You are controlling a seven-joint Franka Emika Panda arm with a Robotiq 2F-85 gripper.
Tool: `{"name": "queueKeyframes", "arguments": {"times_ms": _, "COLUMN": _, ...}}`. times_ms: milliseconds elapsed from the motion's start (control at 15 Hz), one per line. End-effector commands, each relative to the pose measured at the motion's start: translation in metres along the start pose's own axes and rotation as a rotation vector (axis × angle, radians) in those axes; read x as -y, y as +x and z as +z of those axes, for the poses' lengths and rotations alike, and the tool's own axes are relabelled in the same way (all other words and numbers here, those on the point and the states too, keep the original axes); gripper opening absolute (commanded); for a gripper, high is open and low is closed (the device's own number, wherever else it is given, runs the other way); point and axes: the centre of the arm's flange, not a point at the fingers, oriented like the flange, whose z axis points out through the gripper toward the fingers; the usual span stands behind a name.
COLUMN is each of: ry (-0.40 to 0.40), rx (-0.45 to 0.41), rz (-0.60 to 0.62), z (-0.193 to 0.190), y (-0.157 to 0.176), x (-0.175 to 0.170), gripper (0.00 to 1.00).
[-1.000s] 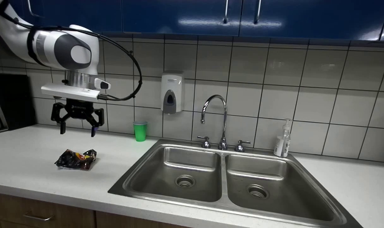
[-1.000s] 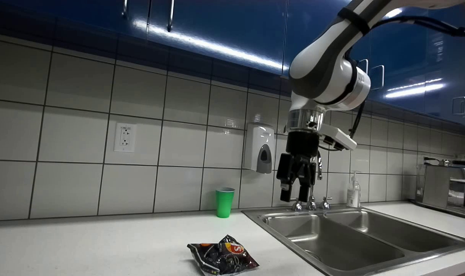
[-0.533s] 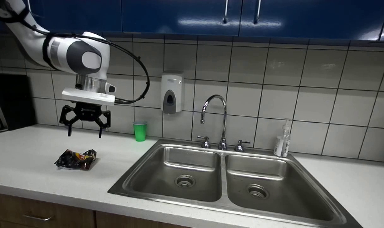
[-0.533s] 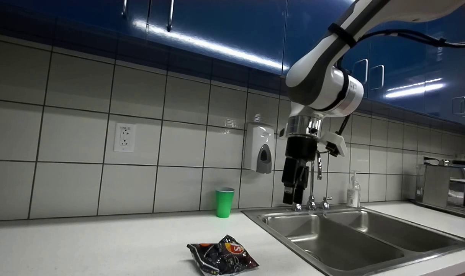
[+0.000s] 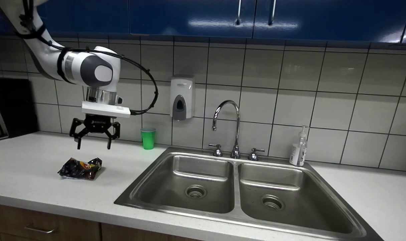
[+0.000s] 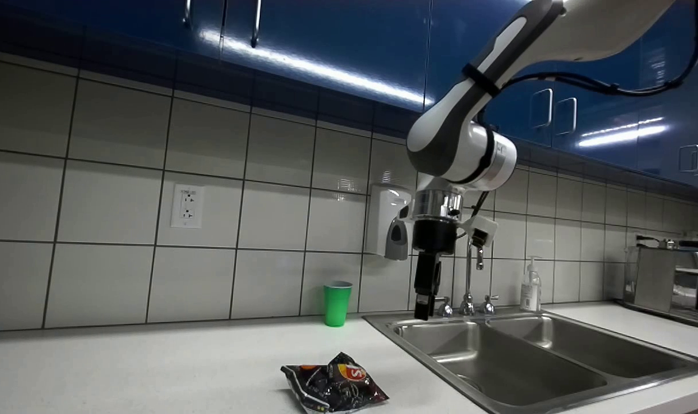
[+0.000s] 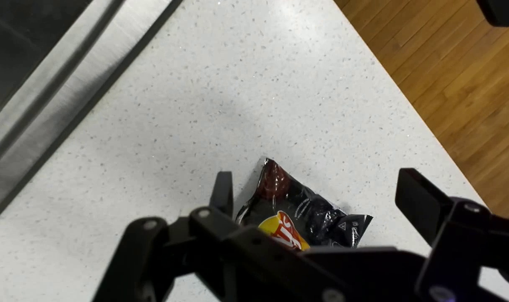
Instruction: Put the black packet inside the left sink
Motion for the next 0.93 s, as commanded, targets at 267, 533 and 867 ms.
{"name": "queueKeyframes", "arguments": {"times_ms": 267, "ry": 0.021, "rx": 0.004, "rz": -0.109, "z": 0.026, "y": 0.071, "x": -0.016, "gripper": 1.0}}
{"name": "queueKeyframes", "arguments": {"times_ms": 533, "ry": 0.021, "rx": 0.021, "rz": -0.189, "z": 0.037, "y": 0.101, "x": -0.006, "gripper": 1.0}}
{"name": "queueKeyframes", "arguments": {"times_ms": 867, "ry": 0.019, "rx": 0.077, "rz": -0.319, "z": 0.059, "y": 0.119, "x": 0.004, "gripper": 1.0}}
